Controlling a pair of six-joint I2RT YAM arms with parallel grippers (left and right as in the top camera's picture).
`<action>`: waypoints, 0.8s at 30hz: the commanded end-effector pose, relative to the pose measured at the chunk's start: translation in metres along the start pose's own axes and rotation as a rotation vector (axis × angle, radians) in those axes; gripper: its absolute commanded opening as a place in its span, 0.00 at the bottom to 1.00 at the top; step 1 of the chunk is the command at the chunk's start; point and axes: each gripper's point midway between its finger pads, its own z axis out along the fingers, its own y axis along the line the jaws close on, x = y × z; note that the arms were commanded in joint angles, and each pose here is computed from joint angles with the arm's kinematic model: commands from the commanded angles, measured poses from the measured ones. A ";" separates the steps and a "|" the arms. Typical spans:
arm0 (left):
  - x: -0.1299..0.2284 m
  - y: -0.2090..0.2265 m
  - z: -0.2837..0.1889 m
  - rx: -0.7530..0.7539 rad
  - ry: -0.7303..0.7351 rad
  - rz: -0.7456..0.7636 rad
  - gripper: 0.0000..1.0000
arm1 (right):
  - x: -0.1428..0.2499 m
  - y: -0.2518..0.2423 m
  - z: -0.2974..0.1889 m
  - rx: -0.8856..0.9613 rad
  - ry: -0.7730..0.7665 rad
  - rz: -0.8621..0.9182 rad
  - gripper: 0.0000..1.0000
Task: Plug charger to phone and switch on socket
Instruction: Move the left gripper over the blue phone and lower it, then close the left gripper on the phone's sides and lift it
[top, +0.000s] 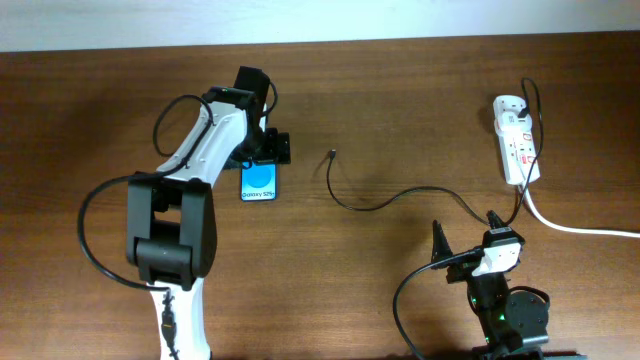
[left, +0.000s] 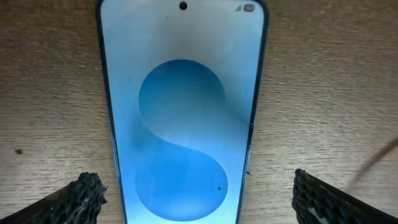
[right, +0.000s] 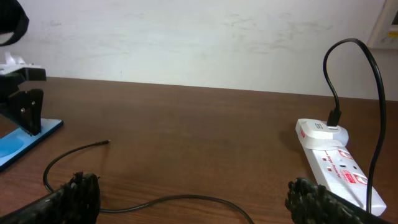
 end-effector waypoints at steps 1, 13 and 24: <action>-0.003 0.001 0.004 -0.014 -0.003 0.023 0.99 | 0.002 0.001 0.000 -0.003 0.003 0.000 0.98; 0.006 0.005 0.031 -0.019 -0.012 0.068 0.99 | 0.002 0.001 0.000 -0.002 0.003 0.000 0.98; -0.006 0.005 0.031 -0.027 -0.061 0.068 1.00 | 0.002 0.001 0.000 -0.002 0.003 0.000 0.98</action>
